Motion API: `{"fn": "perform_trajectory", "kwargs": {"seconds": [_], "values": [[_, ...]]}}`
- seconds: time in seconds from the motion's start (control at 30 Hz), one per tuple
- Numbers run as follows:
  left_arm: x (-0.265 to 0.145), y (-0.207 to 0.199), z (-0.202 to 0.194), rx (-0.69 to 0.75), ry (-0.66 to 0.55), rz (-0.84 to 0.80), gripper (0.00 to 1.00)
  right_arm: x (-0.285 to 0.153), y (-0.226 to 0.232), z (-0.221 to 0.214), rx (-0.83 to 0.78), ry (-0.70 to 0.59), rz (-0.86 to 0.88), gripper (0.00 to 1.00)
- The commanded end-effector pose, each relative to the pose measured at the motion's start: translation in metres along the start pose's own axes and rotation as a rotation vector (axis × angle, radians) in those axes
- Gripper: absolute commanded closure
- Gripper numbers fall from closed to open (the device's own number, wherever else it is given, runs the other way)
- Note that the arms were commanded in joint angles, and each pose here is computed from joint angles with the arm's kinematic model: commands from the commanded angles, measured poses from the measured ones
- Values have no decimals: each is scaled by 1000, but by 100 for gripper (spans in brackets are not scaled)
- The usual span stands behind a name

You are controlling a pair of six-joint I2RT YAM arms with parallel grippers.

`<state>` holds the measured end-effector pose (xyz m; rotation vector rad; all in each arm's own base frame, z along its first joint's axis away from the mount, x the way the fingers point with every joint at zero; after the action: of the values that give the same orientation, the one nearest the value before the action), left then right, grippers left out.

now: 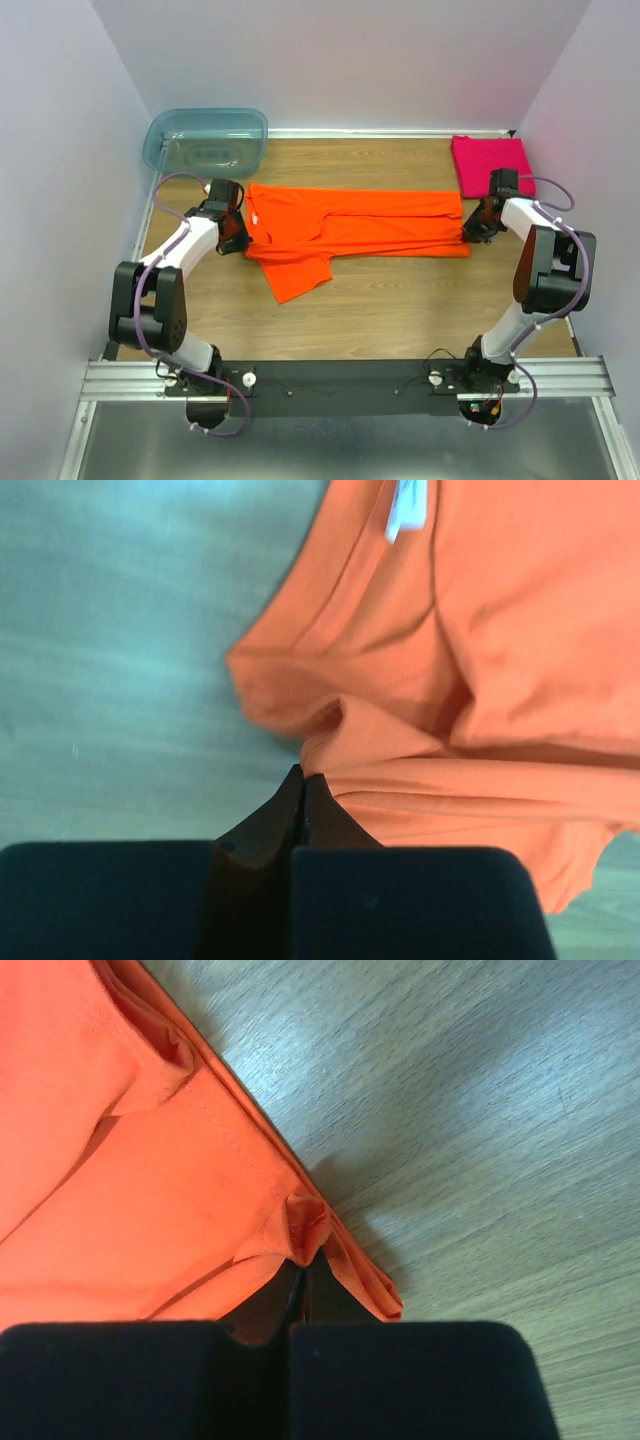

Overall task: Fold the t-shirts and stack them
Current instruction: Fold the tshirt

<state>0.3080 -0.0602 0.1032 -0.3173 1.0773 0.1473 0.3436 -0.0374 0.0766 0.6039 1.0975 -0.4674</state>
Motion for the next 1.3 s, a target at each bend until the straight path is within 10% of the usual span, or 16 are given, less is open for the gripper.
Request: {"fn": "perform_trajectory", "kwargs": {"seconds": [0.0, 0.73, 1.27], "values": [[-19, 13, -20, -38, 21, 10, 100, -2, -1, 8, -14, -49, -11, 97], [-59, 37, -75, -62, 78, 17, 100, -87, -44, -73, -29, 2, 11, 99], [-38, 36, -24, -41, 13, 59, 99, -53, -7, -23, -87, 32, 51, 99]]}}
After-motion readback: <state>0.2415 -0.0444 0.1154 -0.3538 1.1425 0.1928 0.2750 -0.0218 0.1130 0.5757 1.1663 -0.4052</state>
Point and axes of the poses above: each gripper's point midway between its finger pads, its own x axis out along the fingers, its own y axis along the line the jaws close on, z = x × y, the point moved 5 cm from there along -x, back along the fingers, and after that the axes turned 1 degree about x, right-handed, at the moved point
